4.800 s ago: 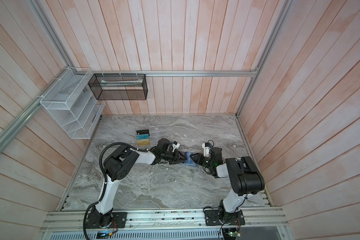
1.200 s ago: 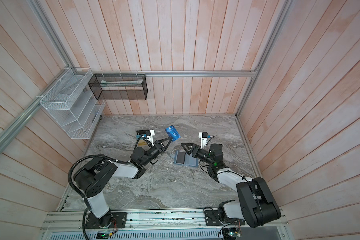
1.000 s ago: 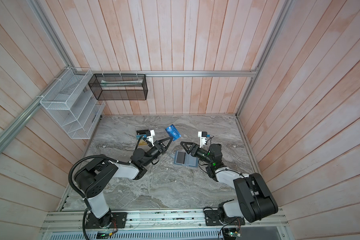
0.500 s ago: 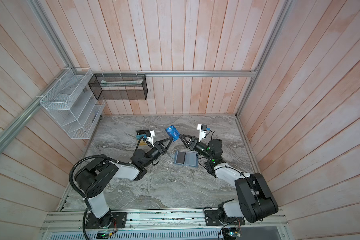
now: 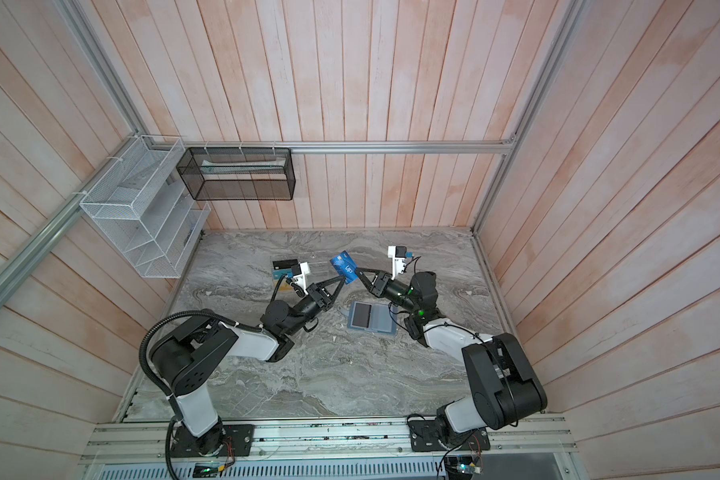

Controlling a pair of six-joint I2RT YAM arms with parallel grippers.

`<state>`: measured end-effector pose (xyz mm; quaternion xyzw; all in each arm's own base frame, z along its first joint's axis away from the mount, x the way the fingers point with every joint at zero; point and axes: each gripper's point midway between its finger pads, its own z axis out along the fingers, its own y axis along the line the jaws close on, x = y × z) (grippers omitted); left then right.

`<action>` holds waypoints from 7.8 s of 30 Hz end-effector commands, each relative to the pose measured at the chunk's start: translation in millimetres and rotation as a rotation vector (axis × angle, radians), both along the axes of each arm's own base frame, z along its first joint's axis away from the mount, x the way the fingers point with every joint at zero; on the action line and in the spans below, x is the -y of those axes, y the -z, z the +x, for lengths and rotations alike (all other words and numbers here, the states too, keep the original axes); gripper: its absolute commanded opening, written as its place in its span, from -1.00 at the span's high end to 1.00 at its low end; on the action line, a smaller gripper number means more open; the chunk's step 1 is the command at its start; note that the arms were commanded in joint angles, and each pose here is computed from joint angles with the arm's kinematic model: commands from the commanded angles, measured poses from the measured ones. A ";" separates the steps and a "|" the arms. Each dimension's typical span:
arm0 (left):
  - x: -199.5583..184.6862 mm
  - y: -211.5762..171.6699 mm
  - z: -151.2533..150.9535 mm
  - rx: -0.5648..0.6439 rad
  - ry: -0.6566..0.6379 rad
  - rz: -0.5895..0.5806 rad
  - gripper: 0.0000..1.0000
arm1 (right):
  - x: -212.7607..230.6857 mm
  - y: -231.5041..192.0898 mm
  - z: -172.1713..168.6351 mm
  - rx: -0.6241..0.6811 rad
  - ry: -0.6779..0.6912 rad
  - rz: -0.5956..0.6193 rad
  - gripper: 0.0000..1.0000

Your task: Take the credit cards out of the card holder

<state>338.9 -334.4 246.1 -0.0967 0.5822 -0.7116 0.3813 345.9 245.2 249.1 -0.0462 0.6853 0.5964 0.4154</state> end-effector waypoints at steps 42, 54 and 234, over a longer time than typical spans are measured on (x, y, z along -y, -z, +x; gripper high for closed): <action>6.6 12.2 2.5 -0.066 0.110 0.081 -1.00 | -3.4 -18.4 15.8 0.101 -0.041 -0.165 1.00; -19.2 20.0 -7.6 -0.077 0.127 0.313 -1.00 | -13.4 -28.3 51.2 0.242 -0.073 -0.329 1.00; -226.2 64.8 86.6 -0.369 -0.134 0.229 -1.00 | -198.3 113.3 122.6 0.699 -0.674 -0.667 1.00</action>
